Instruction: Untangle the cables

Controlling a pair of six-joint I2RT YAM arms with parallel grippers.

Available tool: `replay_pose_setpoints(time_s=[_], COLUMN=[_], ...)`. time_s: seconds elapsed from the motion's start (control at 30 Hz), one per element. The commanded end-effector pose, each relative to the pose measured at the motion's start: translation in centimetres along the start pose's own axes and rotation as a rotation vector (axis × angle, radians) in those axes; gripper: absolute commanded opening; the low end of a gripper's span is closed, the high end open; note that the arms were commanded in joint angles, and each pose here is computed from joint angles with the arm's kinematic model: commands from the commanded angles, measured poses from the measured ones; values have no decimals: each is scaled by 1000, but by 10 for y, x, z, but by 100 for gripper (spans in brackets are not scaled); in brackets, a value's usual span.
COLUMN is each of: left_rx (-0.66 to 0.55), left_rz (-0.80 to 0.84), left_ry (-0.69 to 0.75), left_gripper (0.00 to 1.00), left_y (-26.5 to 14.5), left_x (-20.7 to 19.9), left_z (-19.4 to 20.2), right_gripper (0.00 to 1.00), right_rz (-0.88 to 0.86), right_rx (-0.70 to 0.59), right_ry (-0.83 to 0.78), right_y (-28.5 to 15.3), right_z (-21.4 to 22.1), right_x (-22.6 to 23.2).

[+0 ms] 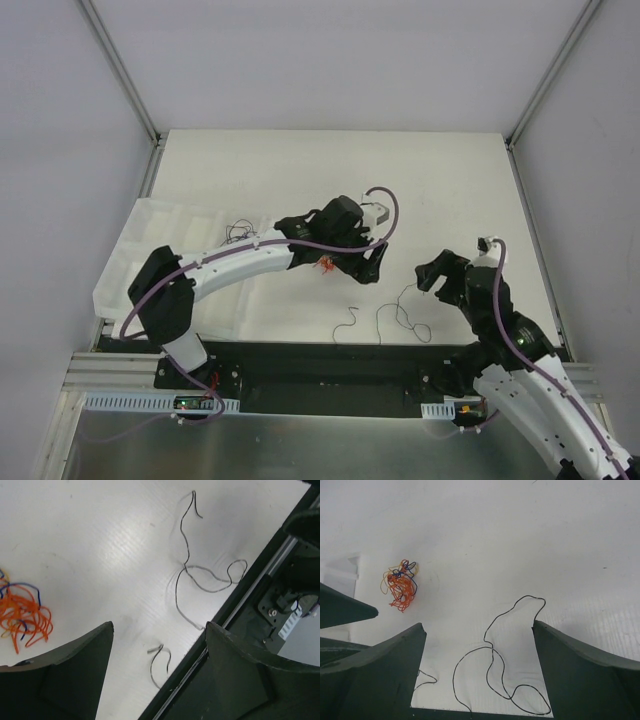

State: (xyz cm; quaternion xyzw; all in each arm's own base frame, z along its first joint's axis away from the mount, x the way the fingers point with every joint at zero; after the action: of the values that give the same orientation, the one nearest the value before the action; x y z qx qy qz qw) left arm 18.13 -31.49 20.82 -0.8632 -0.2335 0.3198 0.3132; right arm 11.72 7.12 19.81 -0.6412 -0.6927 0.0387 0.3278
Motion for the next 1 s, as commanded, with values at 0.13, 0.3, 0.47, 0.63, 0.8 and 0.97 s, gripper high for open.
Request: replay_pose_setpoints(time_s=[0.13,0.3,0.47,0.63,0.8,0.97], left_rx=[150,261,281,290,285,289], left_rz=[-24,-229,-354,-389,-414,-433], left_ry=[14,-121,-211,-239,-236,-221], left_gripper=[67,70,67,61,57,57], left_y=[63,98,113,128,141,148], left_x=[-27,-32,-38,-50,-57,-59], left_z=[-13,-8,6,21,26,33], right_gripper=[90,89,89,89,89,89], right_rz=[24,38,58,57,50,56], right_rx=[-204,-271,-303,-298,-295,-290], right_ry=[88,104,107,111,113,114], right_y=[-30,-48,-56,-54,-53,-55], right_z=[-20,-26,-26,-24,-20,-17], right_x=[-13,-22,-29,-30,-31,-34])
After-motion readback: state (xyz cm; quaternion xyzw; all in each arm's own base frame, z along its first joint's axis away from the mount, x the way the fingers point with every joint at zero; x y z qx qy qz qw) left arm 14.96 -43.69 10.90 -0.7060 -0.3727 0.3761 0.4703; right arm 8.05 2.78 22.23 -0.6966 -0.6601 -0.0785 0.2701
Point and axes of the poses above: each gripper's point midway between its finger pads, its own y axis out along the fingers, its own x axis along the line the jaws close on, z = x × y, the point moved 9 cm from there along -y, back along the fingers, and after that the axes turned 2 degrees about -y, right-handed, at the moved point
